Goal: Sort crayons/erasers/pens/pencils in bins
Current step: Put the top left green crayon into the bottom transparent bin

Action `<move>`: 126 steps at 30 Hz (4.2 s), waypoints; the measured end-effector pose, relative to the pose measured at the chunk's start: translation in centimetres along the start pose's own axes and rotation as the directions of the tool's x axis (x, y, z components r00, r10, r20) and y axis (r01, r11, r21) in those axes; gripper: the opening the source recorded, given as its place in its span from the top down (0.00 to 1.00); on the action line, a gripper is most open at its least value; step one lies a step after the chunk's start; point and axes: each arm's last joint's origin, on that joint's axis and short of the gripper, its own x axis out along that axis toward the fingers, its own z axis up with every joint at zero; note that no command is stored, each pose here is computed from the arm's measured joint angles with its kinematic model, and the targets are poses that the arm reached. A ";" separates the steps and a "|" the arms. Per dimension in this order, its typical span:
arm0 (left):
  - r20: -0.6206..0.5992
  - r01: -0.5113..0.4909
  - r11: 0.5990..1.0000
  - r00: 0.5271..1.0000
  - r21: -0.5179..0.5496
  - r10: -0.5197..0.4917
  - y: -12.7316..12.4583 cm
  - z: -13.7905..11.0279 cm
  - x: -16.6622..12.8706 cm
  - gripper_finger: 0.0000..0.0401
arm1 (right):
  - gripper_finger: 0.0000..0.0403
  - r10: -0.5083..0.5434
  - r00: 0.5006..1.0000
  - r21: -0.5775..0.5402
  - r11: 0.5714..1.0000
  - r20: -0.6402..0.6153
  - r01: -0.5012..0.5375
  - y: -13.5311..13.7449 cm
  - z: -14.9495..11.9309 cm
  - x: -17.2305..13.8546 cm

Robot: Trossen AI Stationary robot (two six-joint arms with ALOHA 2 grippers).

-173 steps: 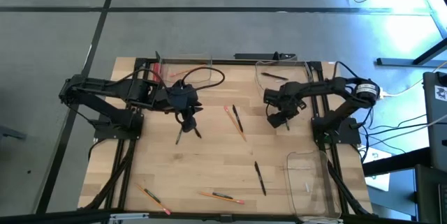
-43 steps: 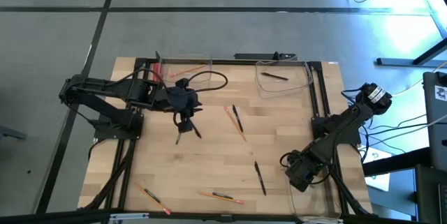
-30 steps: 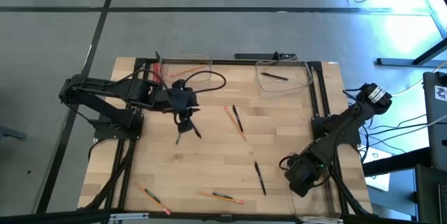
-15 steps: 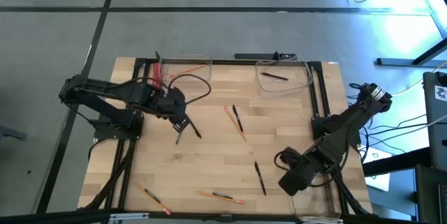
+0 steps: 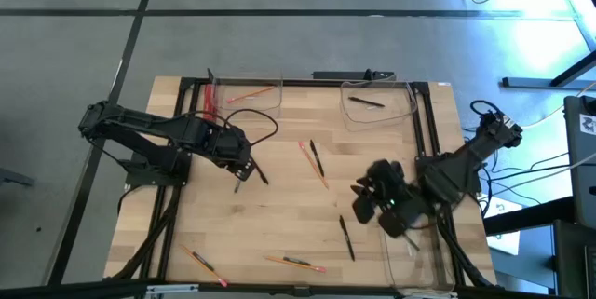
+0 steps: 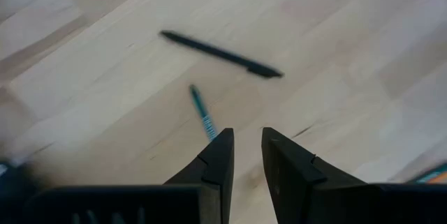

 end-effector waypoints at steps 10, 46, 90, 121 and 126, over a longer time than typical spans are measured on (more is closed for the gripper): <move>0.019 0.040 0.999 0.999 0.006 -0.040 -0.4 0.2 0.0 0.83 | 0.70 0.024 0.991 -0.083 0.996 -0.133 -0.035 -2.0 7.4 5.4; 0.047 0.028 0.999 0.999 -0.030 -0.026 -0.4 0.2 0.0 0.83 | 0.70 -0.005 0.953 -0.092 0.995 -0.304 -0.024 -6.5 10.9 27.7; -0.052 -0.050 0.992 0.998 -0.115 0.045 2.6 -5.8 10.5 0.83 | 0.70 0.130 0.895 -0.229 0.942 -0.426 -0.245 -6.9 10.8 28.1; -0.021 -0.166 0.986 0.986 -0.006 0.166 1.2 -7.5 14.6 0.83 | 0.70 0.129 0.894 -0.183 0.957 -0.428 -0.226 -6.9 10.8 28.1; -0.021 -0.173 0.985 0.985 0.010 0.173 1.2 -7.5 14.7 0.86 | 0.70 0.130 0.894 -0.183 0.957 -0.429 -0.227 -6.9 10.8 28.1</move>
